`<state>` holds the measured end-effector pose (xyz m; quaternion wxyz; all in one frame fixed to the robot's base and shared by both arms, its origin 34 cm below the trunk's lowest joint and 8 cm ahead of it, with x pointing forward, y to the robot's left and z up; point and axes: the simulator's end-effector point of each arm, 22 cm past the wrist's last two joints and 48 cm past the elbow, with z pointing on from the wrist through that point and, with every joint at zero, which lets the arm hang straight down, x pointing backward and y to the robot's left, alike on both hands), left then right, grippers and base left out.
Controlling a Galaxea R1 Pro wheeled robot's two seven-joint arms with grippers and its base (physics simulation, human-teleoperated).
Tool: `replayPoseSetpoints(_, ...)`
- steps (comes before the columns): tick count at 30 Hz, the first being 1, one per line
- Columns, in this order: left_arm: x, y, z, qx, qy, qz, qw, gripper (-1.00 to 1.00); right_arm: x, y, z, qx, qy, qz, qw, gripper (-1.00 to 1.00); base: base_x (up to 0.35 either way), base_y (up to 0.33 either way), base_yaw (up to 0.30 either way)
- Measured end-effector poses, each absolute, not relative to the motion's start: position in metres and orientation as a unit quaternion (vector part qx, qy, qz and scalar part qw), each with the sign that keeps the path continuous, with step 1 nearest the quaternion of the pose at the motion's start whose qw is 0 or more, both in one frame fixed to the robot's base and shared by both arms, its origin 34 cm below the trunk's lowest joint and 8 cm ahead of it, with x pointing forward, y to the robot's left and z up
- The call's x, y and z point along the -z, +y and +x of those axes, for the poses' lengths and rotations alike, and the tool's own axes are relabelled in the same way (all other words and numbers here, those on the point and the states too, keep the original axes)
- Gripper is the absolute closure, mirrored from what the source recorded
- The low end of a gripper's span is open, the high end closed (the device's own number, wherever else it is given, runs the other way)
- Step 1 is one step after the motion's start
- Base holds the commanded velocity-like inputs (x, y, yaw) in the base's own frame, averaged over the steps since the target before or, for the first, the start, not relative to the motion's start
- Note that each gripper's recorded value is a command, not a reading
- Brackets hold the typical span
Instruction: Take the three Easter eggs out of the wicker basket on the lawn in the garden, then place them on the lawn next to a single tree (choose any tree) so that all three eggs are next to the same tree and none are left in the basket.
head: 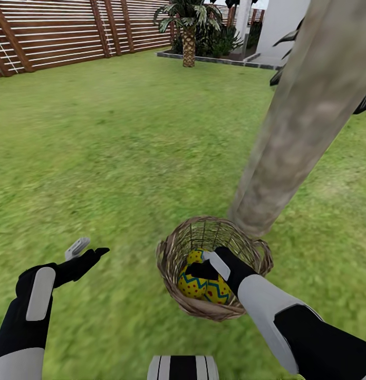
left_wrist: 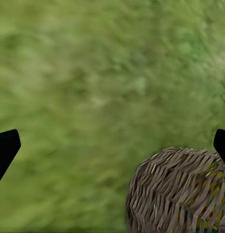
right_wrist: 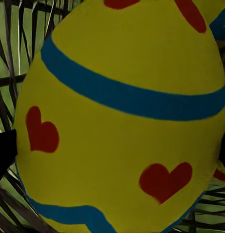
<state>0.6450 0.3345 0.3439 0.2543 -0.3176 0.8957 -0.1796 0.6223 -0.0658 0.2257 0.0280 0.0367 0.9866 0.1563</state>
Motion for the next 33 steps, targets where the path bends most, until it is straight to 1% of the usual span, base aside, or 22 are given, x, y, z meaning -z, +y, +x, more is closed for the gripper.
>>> replayPoseSetpoints(13,-0.343,0.333,0.645,0.180,0.896,-0.317,0.253,-1.00,-0.224,-0.066,0.620,-0.157,0.987,0.037,0.025,1.00,0.000,0.000,0.000)
replayPoseSetpoints(33,-0.392,0.334,0.656,0.192,0.886,-0.307,0.288,-1.00,-0.270,-0.068,0.640,-0.151,0.986,0.023,0.065,1.00,0.000,0.000,0.000)
